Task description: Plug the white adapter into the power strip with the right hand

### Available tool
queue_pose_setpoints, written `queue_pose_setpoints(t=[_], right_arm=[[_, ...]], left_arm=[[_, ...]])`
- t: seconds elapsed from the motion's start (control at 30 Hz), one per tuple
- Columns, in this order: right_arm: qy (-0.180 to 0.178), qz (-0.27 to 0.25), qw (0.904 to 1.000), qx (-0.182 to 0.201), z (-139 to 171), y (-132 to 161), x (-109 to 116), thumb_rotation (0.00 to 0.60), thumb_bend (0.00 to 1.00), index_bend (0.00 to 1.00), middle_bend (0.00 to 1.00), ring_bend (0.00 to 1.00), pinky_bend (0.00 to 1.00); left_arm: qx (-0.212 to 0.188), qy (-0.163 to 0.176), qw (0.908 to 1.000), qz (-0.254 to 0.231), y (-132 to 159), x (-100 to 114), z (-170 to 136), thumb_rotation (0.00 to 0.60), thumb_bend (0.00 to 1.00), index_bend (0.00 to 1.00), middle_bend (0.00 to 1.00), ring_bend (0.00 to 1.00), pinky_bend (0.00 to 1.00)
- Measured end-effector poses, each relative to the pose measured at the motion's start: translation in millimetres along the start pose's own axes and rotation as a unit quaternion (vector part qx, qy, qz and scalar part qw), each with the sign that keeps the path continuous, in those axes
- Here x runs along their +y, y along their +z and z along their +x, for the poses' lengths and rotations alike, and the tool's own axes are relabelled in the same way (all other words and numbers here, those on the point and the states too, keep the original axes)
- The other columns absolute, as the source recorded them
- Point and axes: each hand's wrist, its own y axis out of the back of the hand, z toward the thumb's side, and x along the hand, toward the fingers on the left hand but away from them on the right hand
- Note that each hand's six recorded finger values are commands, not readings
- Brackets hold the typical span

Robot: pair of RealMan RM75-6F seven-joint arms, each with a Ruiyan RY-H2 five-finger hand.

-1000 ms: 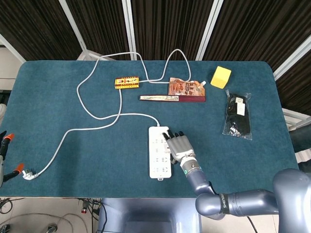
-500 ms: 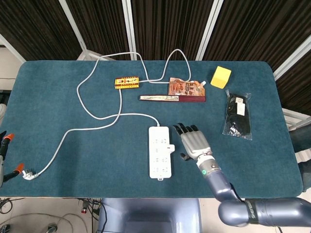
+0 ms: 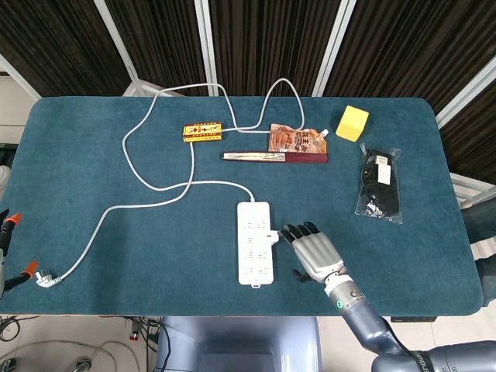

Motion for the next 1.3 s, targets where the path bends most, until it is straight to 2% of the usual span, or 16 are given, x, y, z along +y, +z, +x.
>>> queue_pose_setpoints(t=[0.2, 0.37, 0.7, 1.13, 1.3], right_arm=[[-0.009, -0.013, 0.9999, 0.0, -7.4, 6.7, -5.2, 0.6, 0.37, 0.18, 0.23, 0.15, 0.1], [-0.006, -0.014, 0.9999, -0.008, -12.9, 6.9, -8.6, 0.6, 0.37, 0.19, 0.23, 0.15, 0.1], [0.0, -0.007, 1.0, -0.003, -16.2, 15.0, -11.2, 0.6, 0.37, 0.24, 0.23, 0.15, 0.1], [-0.001, -0.004, 1.0, -0.003, -21.2, 22.8, -12.2, 0.6, 0.37, 0.24, 0.25, 0.16, 0.1], [0.0, -0.005, 1.0, -0.002, -22.5, 25.4, -12.8, 0.6, 0.37, 0.25, 0.29, 0.17, 0.1]], left_arm=[[-0.001, 0.0, 1.0, 0.0, -0.3, 0.1, 0.1, 0.6, 0.18, 0.13, 0.05, 0.0, 0.01], [-0.001, -0.001, 1.0, -0.001, -0.3, -0.1, 0.3, 0.6, 0.18, 0.13, 0.05, 0.0, 0.0], [0.0, -0.001, 1.0, 0.0, -0.4, -0.3, 0.5, 0.6, 0.18, 0.13, 0.05, 0.0, 0.0], [0.001, -0.001, 1.0, 0.0, -1.0, -0.4, 0.6, 0.6, 0.18, 0.13, 0.05, 0.0, 0.0], [0.002, -0.001, 1.0, 0.001, -1.0, -0.4, 0.7, 0.6, 0.18, 0.13, 0.05, 0.0, 0.0]])
